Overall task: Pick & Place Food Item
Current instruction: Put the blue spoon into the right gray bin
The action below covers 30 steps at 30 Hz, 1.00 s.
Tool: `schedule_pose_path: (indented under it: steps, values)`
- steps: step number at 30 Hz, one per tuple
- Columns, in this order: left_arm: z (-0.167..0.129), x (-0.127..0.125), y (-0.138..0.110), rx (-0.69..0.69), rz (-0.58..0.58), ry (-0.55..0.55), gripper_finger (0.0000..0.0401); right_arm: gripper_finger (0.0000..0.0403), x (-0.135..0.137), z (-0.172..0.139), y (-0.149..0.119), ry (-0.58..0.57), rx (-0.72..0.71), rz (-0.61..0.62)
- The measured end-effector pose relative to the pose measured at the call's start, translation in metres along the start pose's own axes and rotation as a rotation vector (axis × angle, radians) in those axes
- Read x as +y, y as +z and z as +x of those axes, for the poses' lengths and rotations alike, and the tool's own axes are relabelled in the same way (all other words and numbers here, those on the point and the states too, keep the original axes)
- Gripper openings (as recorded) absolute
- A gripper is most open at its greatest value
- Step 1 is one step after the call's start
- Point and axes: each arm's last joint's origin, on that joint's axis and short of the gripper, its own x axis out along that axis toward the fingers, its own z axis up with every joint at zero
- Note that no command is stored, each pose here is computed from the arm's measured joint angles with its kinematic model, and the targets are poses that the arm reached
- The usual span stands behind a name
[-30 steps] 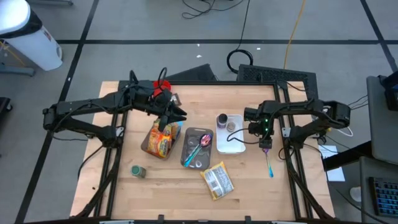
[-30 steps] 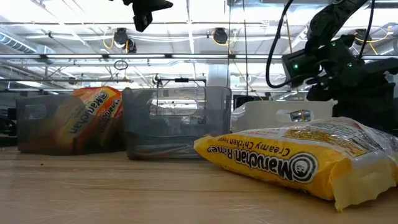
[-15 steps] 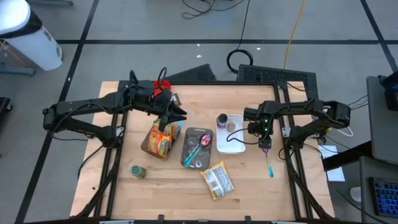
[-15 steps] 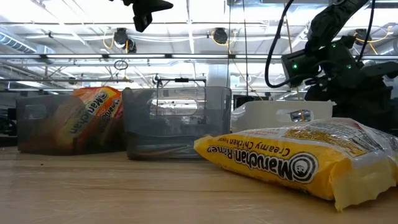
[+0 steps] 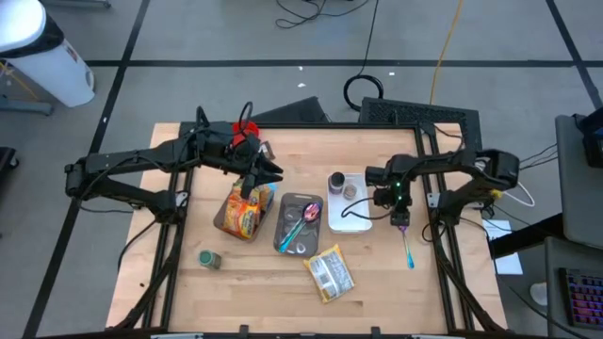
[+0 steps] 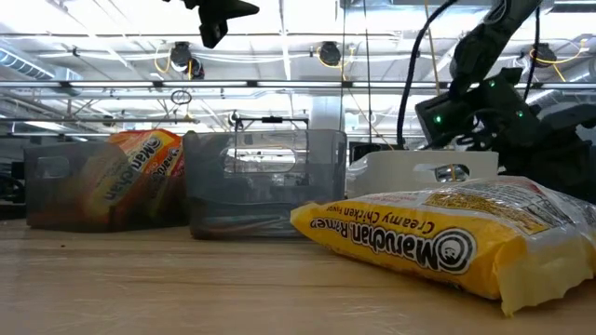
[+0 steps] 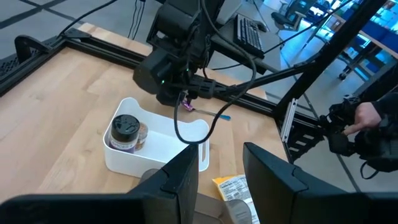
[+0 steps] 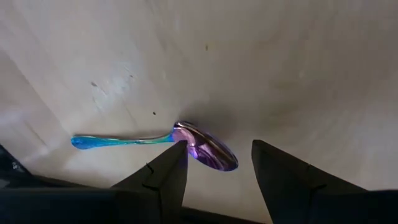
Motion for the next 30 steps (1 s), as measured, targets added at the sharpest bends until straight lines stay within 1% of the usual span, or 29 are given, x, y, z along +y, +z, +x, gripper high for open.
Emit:
schedule_pose_path:
  steps: [6,9,12,19,25,30]
  values:
    - [0.0001,0.0004,-0.0015,0.015,-0.013,0.004,0.0131,0.0170,0.0039,0.0063,0.0037,-0.005,0.034,-0.039]
    - [0.0000,0.0006,-0.0023,0.022,-0.016,0.006,0.0131,0.0154,0.0066,0.0074,0.0043,-0.011,0.037,-0.060]
    - [0.0001,0.0007,-0.0022,0.022,-0.013,0.006,0.0131,0.0120,0.0072,0.0076,0.0044,-0.012,0.038,-0.066]
    - [0.0001,0.0007,-0.0022,0.022,-0.013,0.006,0.0131,0.0016,0.0076,0.0075,0.0037,0.000,0.042,-0.058]
    - [0.0001,0.0007,-0.0022,0.022,-0.013,0.006,0.0131,0.0009,0.0076,0.0075,0.0035,0.001,0.044,-0.037]
    - [0.0001,0.0007,-0.0022,0.022,-0.012,0.006,0.0131,0.0005,0.0090,0.0043,0.0012,0.004,0.077,0.000]
